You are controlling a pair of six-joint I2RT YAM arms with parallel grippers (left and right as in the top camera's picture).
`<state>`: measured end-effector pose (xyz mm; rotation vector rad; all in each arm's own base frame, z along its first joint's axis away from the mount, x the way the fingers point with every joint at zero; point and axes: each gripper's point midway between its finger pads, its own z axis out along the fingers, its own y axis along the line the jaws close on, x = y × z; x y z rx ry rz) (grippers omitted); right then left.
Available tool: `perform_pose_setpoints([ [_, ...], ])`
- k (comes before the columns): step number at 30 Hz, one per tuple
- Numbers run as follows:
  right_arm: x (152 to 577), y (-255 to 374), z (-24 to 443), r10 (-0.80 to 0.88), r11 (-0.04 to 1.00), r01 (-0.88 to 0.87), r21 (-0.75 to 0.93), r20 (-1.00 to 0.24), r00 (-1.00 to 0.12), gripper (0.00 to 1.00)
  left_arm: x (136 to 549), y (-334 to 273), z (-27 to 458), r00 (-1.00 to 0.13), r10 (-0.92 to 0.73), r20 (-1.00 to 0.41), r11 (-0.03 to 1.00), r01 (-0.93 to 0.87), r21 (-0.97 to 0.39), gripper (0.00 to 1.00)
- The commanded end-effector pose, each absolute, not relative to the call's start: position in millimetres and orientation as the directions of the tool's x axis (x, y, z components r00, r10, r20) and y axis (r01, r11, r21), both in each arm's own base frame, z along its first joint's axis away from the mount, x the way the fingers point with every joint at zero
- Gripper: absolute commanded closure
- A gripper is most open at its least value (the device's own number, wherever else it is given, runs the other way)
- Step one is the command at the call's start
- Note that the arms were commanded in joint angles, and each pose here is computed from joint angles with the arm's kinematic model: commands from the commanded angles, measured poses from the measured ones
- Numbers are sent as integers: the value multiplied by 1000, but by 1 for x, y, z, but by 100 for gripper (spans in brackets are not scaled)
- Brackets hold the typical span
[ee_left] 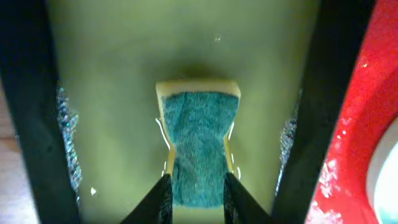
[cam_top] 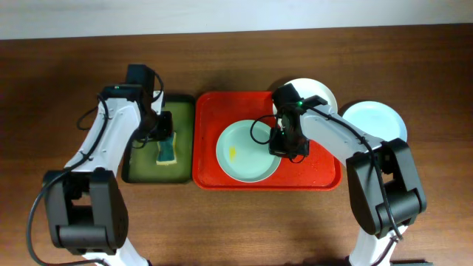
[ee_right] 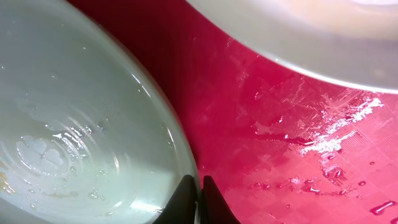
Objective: Clean dirty plates on tray and stack at the side
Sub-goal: 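Grasp the sponge again with the left gripper and lift it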
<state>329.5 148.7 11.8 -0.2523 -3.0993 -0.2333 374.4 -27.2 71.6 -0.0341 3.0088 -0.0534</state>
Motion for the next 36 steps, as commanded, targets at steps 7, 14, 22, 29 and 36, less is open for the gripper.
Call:
perform_pose_setpoints([
  [7,334,151,19,160,975,159,154,10,-987,95,363,-35,47,-992,-10,-124,997,0,-73,67],
  [14,335,151,19,159,975,159,155,8,-987,95,355,-35,24,-992,-43,-119,996,-34,-77,66],
  [22,335,151,19,159,975,159,155,8,-987,95,358,-39,7,-984,-46,-173,994,-28,-107,75],
  [29,332,150,19,159,976,160,150,17,-987,41,396,-27,73,-920,-51,-389,998,-31,-57,100],
  [36,326,160,21,154,966,162,199,58,-986,55,405,-11,213,-715,129,-687,991,65,119,100],
])
